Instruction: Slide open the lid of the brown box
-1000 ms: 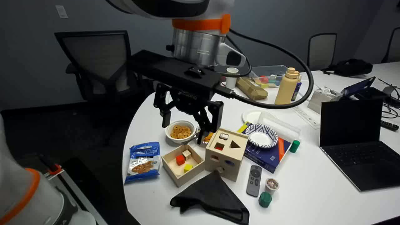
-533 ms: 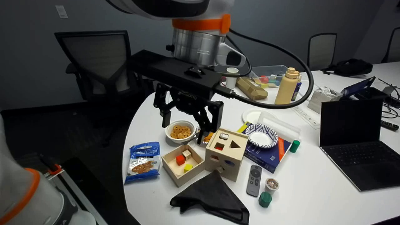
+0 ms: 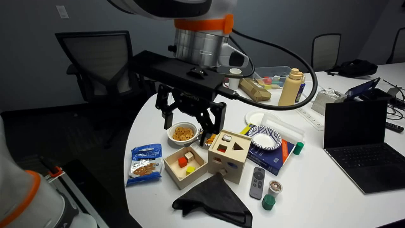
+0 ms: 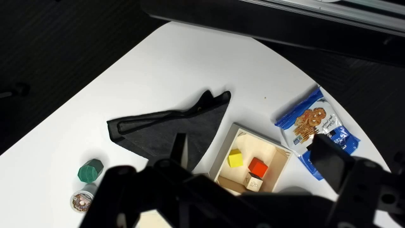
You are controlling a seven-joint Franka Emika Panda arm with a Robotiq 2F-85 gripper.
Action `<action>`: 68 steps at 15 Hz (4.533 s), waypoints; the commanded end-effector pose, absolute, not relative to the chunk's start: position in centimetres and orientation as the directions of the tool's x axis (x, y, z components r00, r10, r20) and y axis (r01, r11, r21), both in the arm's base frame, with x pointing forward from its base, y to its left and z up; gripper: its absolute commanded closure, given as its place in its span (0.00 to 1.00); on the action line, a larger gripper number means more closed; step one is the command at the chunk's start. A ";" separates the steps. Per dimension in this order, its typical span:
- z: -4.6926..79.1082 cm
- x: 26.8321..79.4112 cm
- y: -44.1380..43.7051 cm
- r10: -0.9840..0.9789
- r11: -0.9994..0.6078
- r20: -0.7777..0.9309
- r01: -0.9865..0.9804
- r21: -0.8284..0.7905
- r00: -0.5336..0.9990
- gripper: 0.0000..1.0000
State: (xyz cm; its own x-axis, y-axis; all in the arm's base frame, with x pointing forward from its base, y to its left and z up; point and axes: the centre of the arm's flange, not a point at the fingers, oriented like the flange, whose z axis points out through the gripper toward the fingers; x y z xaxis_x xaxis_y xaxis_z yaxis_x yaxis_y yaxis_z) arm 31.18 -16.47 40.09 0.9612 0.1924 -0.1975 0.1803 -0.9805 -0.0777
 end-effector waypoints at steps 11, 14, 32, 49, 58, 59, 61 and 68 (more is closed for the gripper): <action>38.9 35.2 -12.0 -0.147 -0.989 -0.119 -0.143 0.041 0.982 0.00; 38.2 37.1 -9.9 -0.271 -0.960 -0.020 -0.269 0.080 0.962 0.00; 25.0 40.2 -6.8 -0.483 -0.772 0.259 -0.547 0.325 0.836 0.00; 20.7 49.4 -10.6 -0.530 -0.807 0.165 -0.555 0.203 0.832 0.00; 19.2 51.2 -12.3 -0.531 -0.800 0.156 -0.553 0.232 0.833 0.00; 19.0 51.2 -12.5 -0.534 -0.799 0.152 -0.556 0.230 0.831 0.00; 18.6 51.4 -12.6 -0.540 -0.798 0.143 -0.559 0.225 0.829 0.00; 18.2 52.6 -12.7 -0.547 -0.797 0.136 -0.564 0.217 0.826 0.00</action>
State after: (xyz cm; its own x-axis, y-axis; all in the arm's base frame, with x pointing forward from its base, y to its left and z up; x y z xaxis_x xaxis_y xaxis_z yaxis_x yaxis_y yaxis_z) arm 51.50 -12.40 18.38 0.8234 -0.5503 0.1387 -0.5674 -0.7939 0.2187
